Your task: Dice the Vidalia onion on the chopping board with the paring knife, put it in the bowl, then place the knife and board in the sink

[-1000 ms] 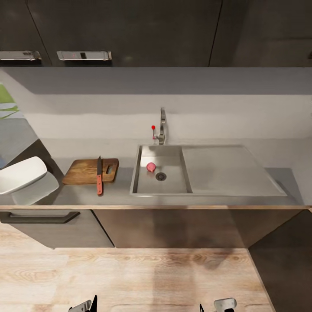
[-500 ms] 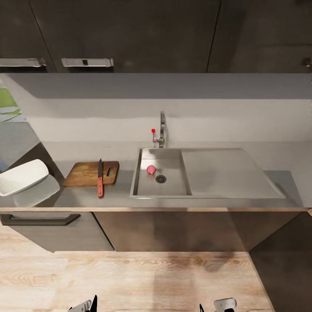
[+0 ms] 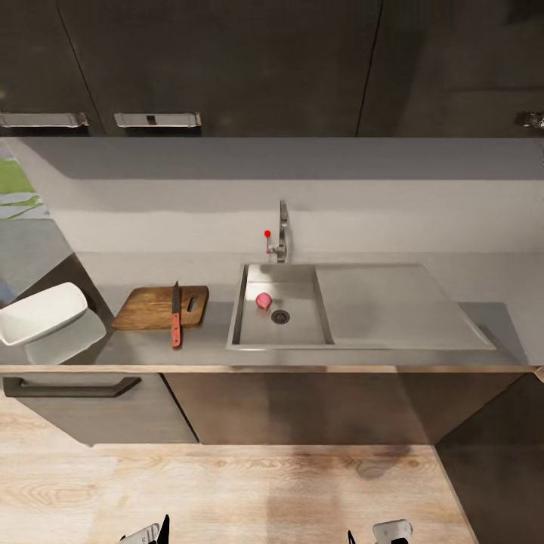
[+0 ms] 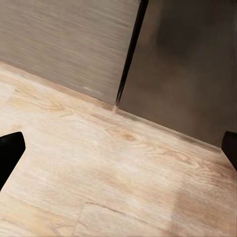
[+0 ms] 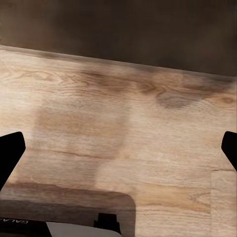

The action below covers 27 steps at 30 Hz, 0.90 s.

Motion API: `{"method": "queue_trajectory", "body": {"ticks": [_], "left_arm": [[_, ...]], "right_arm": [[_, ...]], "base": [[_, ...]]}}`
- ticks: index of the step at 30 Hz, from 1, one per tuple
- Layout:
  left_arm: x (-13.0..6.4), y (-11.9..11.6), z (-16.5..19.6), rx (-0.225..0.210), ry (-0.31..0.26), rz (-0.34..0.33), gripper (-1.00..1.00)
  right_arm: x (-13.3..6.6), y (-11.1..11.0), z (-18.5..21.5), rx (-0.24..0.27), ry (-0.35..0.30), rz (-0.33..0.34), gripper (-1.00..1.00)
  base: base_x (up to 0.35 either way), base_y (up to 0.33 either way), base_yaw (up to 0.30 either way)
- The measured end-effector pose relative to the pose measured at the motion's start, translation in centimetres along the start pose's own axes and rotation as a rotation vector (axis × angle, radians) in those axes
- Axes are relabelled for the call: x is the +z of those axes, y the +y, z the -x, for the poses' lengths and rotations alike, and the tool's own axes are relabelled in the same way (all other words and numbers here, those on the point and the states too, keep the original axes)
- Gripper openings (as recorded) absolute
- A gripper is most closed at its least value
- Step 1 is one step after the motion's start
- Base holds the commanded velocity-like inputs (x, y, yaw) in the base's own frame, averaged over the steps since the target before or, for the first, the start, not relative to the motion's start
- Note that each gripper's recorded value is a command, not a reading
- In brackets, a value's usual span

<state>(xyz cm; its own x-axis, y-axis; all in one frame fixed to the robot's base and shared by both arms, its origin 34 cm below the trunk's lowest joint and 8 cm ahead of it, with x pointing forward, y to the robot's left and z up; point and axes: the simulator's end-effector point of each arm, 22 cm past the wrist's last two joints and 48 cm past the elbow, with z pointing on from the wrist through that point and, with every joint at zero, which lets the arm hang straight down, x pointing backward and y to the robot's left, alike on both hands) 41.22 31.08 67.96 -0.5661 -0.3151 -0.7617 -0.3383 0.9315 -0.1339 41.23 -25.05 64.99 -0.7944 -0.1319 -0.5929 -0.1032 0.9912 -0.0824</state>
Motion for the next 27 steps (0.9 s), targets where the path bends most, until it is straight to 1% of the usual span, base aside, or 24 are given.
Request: {"method": "queue_trajectory", "body": {"ticks": [27], "left_arm": [[0.2,-0.7,1.8,-0.008,-0.041,-0.013,1.0]], "right_arm": [[-0.2,-0.3,2.0,0.0,-0.042,-0.006,1.0]], "base": [[0.0,0.0,0.0]]}}
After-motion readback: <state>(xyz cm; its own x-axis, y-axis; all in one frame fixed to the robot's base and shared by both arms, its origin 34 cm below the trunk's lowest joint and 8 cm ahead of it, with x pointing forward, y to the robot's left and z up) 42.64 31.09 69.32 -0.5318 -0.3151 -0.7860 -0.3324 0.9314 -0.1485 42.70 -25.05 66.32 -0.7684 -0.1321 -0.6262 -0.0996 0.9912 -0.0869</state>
